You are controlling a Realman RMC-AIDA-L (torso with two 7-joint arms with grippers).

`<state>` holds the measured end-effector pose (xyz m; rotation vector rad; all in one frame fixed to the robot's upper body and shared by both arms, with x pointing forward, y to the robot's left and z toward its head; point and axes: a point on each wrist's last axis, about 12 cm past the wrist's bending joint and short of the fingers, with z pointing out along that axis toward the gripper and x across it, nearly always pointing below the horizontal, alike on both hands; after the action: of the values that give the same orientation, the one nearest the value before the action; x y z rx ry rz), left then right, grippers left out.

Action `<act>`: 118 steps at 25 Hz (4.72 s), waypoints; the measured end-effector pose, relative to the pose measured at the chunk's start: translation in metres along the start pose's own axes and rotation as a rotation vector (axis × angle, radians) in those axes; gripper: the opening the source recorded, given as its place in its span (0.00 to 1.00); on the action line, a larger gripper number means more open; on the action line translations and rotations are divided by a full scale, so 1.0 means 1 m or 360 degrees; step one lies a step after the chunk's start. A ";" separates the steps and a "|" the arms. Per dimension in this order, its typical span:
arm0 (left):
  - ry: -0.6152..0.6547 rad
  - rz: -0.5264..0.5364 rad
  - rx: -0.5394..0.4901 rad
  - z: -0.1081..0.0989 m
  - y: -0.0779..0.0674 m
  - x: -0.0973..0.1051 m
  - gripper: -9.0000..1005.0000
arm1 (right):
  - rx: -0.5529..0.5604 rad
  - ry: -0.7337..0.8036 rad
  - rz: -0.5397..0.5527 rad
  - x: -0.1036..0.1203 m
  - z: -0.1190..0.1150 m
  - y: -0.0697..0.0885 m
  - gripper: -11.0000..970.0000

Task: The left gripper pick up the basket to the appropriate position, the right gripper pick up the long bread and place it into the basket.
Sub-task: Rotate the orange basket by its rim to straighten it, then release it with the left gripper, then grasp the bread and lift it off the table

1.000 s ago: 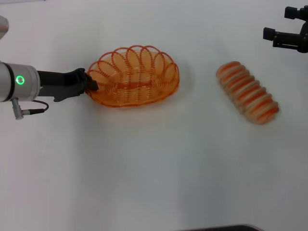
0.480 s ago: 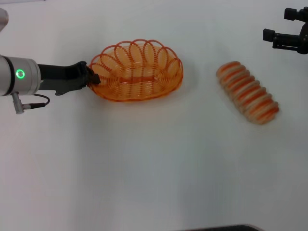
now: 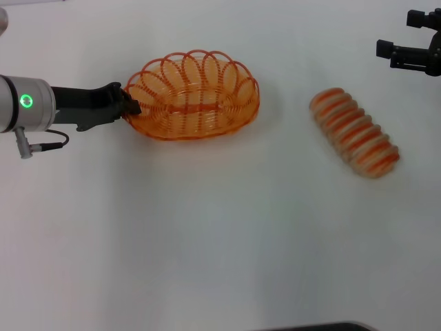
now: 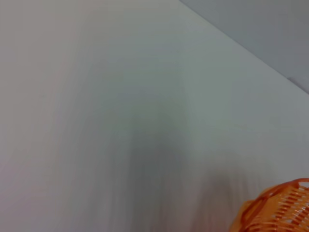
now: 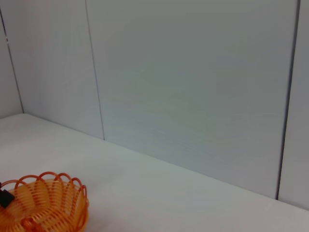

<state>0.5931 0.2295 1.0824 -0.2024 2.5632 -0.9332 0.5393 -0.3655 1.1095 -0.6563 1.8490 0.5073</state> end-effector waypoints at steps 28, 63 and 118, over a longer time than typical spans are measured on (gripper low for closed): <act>0.0067 0.0047 0.0002 -0.004 -0.002 0.001 0.34 | -0.0025 -0.0004 -0.0018 -0.004 0.003 0.001 0.96; 0.0011 0.1665 0.0364 -0.083 -0.016 -0.005 0.87 | -0.0105 -0.0038 0.0234 -0.009 -0.011 -0.001 0.96; -0.0065 0.1837 0.0252 -0.084 -0.005 -0.013 0.88 | 0.0243 0.1755 0.0536 -0.092 0.124 0.047 0.93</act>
<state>0.5698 0.2784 1.1485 1.1484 1.9897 -0.6045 0.6221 -0.2346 1.1543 -0.5535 3.0357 0.1935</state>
